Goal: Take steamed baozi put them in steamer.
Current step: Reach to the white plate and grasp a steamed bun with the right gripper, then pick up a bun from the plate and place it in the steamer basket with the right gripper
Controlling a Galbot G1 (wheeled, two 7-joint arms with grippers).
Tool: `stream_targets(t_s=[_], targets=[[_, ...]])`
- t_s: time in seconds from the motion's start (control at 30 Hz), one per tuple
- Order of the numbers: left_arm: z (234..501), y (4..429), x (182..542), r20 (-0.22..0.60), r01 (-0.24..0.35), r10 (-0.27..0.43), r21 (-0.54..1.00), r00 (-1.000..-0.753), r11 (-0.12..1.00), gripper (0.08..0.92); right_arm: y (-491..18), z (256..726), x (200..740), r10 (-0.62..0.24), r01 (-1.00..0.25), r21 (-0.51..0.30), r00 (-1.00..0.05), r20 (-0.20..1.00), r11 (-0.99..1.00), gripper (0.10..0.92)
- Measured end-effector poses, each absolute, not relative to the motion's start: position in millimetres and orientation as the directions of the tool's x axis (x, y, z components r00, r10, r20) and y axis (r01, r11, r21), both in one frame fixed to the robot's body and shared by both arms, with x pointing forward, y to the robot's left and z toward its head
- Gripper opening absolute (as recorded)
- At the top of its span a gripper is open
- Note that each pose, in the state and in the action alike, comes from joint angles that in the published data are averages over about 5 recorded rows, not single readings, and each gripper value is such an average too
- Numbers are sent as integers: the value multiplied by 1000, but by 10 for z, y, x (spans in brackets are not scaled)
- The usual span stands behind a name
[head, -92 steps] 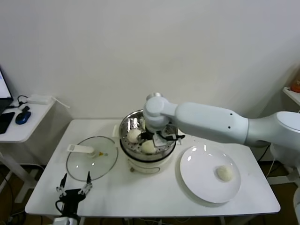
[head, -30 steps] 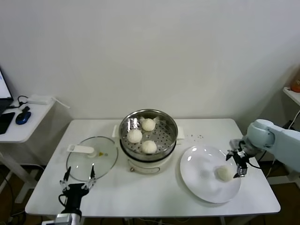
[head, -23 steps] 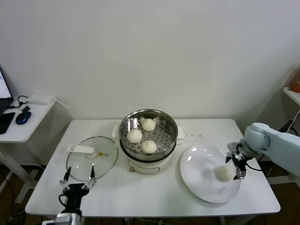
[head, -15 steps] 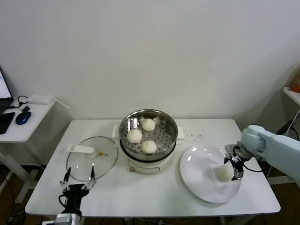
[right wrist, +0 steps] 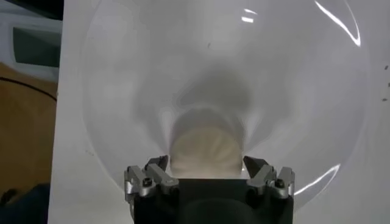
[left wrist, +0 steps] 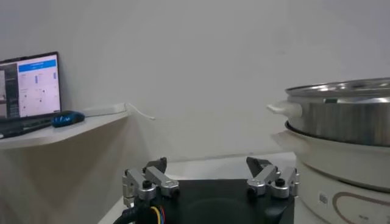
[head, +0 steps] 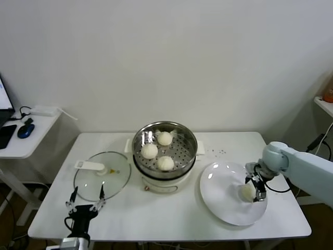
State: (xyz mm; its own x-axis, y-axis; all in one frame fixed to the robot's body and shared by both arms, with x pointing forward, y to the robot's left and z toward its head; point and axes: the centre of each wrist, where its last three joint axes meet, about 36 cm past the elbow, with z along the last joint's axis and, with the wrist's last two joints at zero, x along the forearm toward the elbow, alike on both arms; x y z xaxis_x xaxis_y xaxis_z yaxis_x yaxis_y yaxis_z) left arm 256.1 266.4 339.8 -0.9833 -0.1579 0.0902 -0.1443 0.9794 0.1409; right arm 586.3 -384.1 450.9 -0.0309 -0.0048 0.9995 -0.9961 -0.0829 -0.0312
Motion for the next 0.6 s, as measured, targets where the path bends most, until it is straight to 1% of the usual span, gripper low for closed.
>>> stream_targets(t_s=[0.1, 0.23, 0.33, 0.6], targets=[[3397, 2664, 2560, 91, -144, -158, 141, -983, 979, 823, -3836, 4510, 5871, -7, -996, -32, -32, 999, -82, 800], [3394, 2663, 2557, 92, -144, -158, 141, -983, 979, 823, -3832, 4515, 5877, -9, -996, -33, -33, 999, -81, 727], [3394, 2663, 2554, 92, -144, -158, 141, -983, 979, 823, -3834, 4516, 5877, -11, -996, -34, -33, 999, -79, 692], [3390, 2666, 2549, 91, -145, -159, 141, -983, 979, 823, -3826, 4569, 5879, -27, -997, -42, -40, 999, -71, 679]])
